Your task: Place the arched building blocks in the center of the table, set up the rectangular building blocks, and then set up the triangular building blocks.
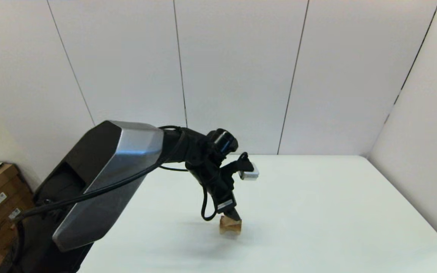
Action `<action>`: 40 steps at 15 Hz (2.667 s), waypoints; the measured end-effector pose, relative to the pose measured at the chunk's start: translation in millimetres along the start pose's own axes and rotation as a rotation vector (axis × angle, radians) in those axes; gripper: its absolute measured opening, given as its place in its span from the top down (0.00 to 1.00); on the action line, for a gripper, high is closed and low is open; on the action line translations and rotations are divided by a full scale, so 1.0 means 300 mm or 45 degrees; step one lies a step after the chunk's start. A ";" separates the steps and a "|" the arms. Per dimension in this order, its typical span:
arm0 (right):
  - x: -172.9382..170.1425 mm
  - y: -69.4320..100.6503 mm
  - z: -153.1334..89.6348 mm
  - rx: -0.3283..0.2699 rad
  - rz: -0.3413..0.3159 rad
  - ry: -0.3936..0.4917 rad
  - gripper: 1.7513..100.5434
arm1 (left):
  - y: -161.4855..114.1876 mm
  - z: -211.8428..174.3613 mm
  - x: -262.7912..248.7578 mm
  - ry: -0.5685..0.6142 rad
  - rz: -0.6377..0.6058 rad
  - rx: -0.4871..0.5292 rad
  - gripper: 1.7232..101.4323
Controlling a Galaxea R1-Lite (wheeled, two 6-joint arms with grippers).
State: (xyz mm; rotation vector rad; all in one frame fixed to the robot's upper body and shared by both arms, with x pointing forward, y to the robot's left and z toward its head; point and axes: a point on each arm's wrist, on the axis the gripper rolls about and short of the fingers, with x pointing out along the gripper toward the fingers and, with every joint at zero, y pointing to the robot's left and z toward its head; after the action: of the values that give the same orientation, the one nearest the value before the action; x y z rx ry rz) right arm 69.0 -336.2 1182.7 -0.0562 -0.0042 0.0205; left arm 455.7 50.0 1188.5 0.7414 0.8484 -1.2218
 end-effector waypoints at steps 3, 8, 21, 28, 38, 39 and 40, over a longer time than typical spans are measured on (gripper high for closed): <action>0.000 0.000 0.000 -0.001 0.000 0.000 0.03 | -0.011 0.049 -0.204 -0.110 0.096 -0.034 0.15; 0.000 0.000 0.000 0.001 0.000 0.000 0.03 | -0.170 0.037 -0.737 -0.264 0.270 -0.116 0.10; 0.000 0.000 0.000 0.000 -0.001 0.000 0.03 | -1.083 -0.594 -1.379 -0.722 1.244 -0.628 0.05; 0.000 0.000 0.000 0.001 -0.001 0.000 0.03 | -1.324 -0.837 -1.023 -0.714 1.428 -0.786 0.04; 0.000 0.000 0.000 0.001 0.000 0.000 0.03 | -1.092 -0.998 -0.624 -1.035 1.525 -0.848 0.04; 0.000 0.000 0.000 0.000 0.000 0.000 0.03 | -1.087 -1.001 -0.618 -1.058 1.537 -0.838 0.04; 0.000 0.000 0.000 0.001 0.000 -0.001 0.03 | -1.085 -1.005 -0.611 -1.058 1.536 -0.849 0.04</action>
State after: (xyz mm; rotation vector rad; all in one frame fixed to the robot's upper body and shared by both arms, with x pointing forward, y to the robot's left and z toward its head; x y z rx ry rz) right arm 69.0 -336.2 1182.7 -0.0558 -0.0046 0.0203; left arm 68.2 333.0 1185.6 0.0578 -0.0104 -0.0446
